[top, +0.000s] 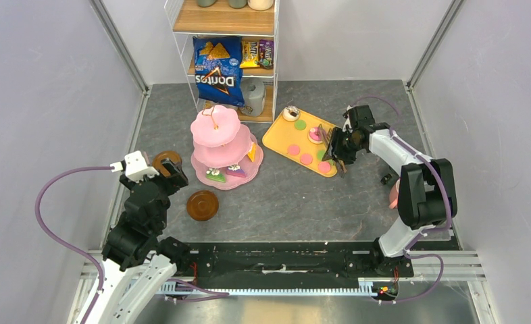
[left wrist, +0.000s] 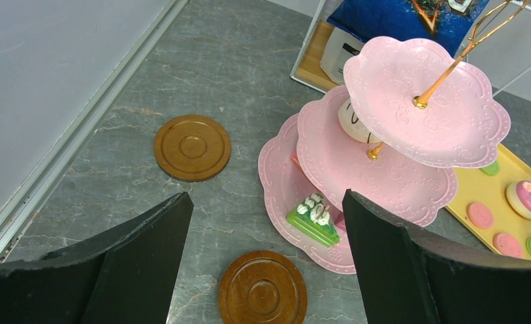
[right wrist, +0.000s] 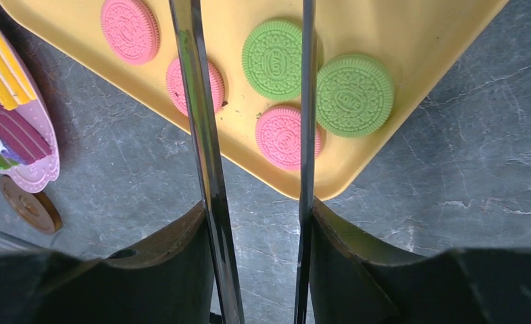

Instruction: Serve the afternoon tea

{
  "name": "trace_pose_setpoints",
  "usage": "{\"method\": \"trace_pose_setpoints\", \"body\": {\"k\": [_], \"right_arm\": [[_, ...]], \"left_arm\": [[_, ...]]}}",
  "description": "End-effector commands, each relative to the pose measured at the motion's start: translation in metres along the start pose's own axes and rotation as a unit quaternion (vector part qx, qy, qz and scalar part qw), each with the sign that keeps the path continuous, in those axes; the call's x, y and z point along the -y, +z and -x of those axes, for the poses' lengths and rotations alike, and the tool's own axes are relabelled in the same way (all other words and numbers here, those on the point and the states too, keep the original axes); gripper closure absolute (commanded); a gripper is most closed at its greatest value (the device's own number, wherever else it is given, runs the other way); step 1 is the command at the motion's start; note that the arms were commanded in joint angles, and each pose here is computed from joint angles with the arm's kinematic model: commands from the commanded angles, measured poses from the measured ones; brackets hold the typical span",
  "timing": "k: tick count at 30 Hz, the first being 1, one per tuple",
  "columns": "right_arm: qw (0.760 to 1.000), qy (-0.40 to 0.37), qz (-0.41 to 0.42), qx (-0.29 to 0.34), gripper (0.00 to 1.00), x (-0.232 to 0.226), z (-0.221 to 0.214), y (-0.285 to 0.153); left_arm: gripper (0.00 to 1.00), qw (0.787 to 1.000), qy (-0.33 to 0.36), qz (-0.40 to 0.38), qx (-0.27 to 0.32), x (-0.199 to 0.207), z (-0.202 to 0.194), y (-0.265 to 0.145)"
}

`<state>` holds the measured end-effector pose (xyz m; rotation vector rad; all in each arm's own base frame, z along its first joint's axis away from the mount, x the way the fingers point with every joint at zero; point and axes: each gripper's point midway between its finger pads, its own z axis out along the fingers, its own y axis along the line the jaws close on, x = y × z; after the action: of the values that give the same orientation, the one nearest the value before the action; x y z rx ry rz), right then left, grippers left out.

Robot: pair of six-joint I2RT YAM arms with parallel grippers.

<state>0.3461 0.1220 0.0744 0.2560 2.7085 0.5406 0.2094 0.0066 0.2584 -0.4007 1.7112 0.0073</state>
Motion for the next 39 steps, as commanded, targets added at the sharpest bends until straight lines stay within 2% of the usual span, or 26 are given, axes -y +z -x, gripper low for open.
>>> {"method": "trace_pose_setpoints", "body": {"k": [1,7,15,24,33,39], "right_arm": [[0.999,0.012,0.035,0.0,0.48,-0.008,0.004,0.002],[0.999,0.013,0.039,0.005,0.53,-0.01,0.003,-0.004],[0.998,-0.003,0.025,0.049,0.59,-0.01,0.013,-0.031],[0.996,-0.021,0.031,0.083,0.61,-0.021,0.021,-0.06],[0.99,-0.067,0.069,0.107,0.61,-0.07,0.019,-0.085],[0.982,-0.117,0.099,0.111,0.61,-0.122,0.01,-0.093]], "left_arm": [[0.1,1.0,-0.016,-0.002,0.006,0.004,0.003,0.003],[0.1,1.0,-0.016,-0.002,0.007,0.004,0.003,0.003],[0.1,1.0,-0.016,-0.002,0.006,0.004,0.003,0.003],[0.1,1.0,-0.014,-0.001,0.006,0.004,0.003,0.003],[0.1,1.0,-0.014,0.0,0.005,0.004,0.003,0.004],[0.1,1.0,-0.014,0.0,0.006,0.003,0.003,0.003]]}}
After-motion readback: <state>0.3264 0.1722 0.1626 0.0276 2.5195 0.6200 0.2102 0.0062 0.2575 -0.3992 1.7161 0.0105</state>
